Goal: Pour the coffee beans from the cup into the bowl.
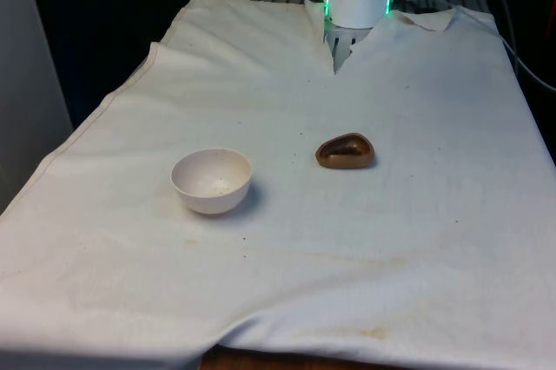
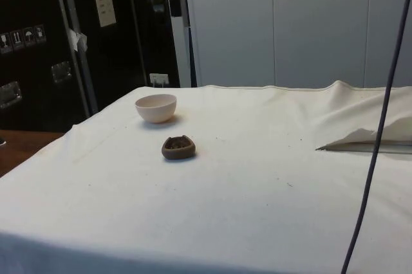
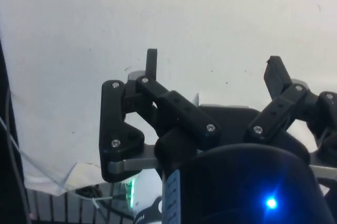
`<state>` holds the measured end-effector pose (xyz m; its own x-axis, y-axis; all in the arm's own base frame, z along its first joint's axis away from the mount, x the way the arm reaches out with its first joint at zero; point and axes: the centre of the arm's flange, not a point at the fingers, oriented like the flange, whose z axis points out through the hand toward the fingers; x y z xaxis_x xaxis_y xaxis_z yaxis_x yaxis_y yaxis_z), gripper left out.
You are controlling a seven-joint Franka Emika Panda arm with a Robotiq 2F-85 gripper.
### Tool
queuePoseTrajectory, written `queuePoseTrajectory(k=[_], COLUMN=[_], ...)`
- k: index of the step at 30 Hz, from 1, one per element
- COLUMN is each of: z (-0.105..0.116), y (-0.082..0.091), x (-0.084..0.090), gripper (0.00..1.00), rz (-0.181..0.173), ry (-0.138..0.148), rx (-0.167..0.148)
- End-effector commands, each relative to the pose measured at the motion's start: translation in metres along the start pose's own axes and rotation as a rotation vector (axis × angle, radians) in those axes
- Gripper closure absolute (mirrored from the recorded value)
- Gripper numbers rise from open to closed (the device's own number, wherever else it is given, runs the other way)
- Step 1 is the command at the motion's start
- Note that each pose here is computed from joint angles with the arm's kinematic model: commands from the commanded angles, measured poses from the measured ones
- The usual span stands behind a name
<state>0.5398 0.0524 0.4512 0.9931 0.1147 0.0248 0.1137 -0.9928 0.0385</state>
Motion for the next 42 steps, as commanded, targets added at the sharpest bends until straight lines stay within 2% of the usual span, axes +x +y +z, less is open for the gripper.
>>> queuePoseTrajectory(k=[1, 4, 5, 6, 11, 13, 15, 20, 21, 22, 29, 30, 31, 34, 35, 42], z=[0.004, 0.014, 0.012, 0.016, 0.031, 0.036, 0.042, 0.063, 0.061, 0.066, 0.096, 0.091, 0.099, 0.108, 0.113, 0.127], y=[-0.006, -0.015, -0.013, -0.017, -0.027, -0.028, -0.032, -0.039, -0.038, -0.04, -0.042, -0.042, -0.043, -0.042, -0.043, -0.042], x=[0.0, -0.002, -0.002, -0.002, -0.003, -0.004, -0.003, -0.003, -0.003, -0.003, -0.001, -0.001, -0.001, 0.0, 0.001, 0.002], gripper=[0.0, 0.0, 0.0, 0.0, 0.0, 0.0, 0.0, 0.0, 0.0, 0.0, 0.0, 0.0, 0.0, 0.0, 0.0, 0.0], rz=[-0.005, -0.023, -0.022, -0.028, -0.056, -0.062, -0.078, -0.124, -0.119, -0.13, -0.188, -0.179, -0.196, -0.216, -0.234, -0.276], ry=[0.014, 0.023, 0.011, 0.026, 0.035, 0.029, 0.04, 0.036, 0.028, 0.035, 0.029, 0.02, 0.03, 0.033, 0.034, 0.038], rx=[-0.013, -0.018, -0.005, -0.018, -0.022, -0.015, -0.024, -0.023, -0.015, -0.022, -0.015, -0.01, -0.015, -0.015, -0.016, -0.021])
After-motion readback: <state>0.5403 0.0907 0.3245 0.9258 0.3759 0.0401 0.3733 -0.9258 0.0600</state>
